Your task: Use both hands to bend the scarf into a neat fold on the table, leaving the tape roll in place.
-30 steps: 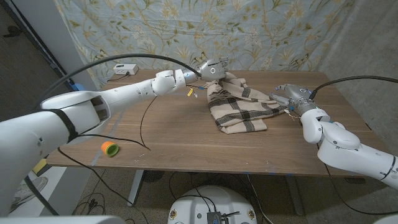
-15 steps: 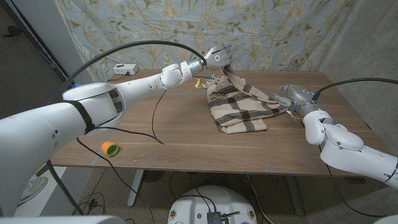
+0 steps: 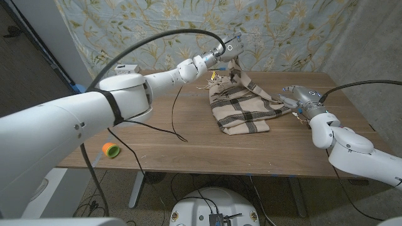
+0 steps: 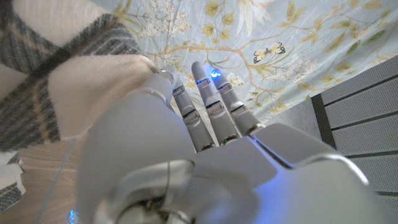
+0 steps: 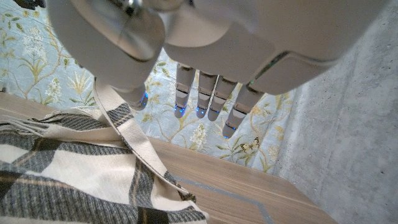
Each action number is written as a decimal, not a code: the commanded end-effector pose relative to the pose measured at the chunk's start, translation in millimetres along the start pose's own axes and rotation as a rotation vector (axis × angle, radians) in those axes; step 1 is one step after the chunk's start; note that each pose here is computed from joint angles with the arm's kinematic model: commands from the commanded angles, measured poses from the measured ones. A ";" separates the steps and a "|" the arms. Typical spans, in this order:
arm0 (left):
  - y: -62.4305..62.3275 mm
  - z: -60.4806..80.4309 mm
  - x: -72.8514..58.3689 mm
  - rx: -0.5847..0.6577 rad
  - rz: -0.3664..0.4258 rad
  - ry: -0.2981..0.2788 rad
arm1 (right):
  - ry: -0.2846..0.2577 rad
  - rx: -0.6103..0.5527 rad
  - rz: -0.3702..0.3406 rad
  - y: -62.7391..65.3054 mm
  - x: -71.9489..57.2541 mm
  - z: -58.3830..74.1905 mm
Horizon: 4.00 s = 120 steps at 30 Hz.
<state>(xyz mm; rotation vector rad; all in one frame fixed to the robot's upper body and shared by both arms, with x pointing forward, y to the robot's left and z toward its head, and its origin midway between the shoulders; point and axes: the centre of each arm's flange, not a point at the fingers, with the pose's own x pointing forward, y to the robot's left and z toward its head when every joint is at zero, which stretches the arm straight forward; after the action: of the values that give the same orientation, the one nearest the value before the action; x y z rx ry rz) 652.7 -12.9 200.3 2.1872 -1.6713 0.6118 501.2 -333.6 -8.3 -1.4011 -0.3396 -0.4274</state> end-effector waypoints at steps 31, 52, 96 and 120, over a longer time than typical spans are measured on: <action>-3.0 80.4 56.9 -0.054 -0.722 -0.226 | -0.035 0.011 -0.022 -12.8 0.1 -24.6; 0.9 28.3 64.8 -0.209 -0.558 0.097 | -0.028 -0.015 -0.007 -9.8 3.6 -22.2; 26.4 -18.6 -25.8 -0.412 -0.501 0.017 | -0.065 -0.057 -0.050 -22.8 0.8 11.0; 3.3 23.8 -23.2 -0.089 -0.578 -0.071 | -0.064 -0.046 -0.056 -24.4 1.7 9.2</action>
<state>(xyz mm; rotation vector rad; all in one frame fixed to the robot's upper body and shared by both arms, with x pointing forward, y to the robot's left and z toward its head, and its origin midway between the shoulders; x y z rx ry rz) 636.6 -0.6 183.6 2.3938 -0.9790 0.2625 490.2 -325.1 14.6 -1.4628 -0.4225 -0.4381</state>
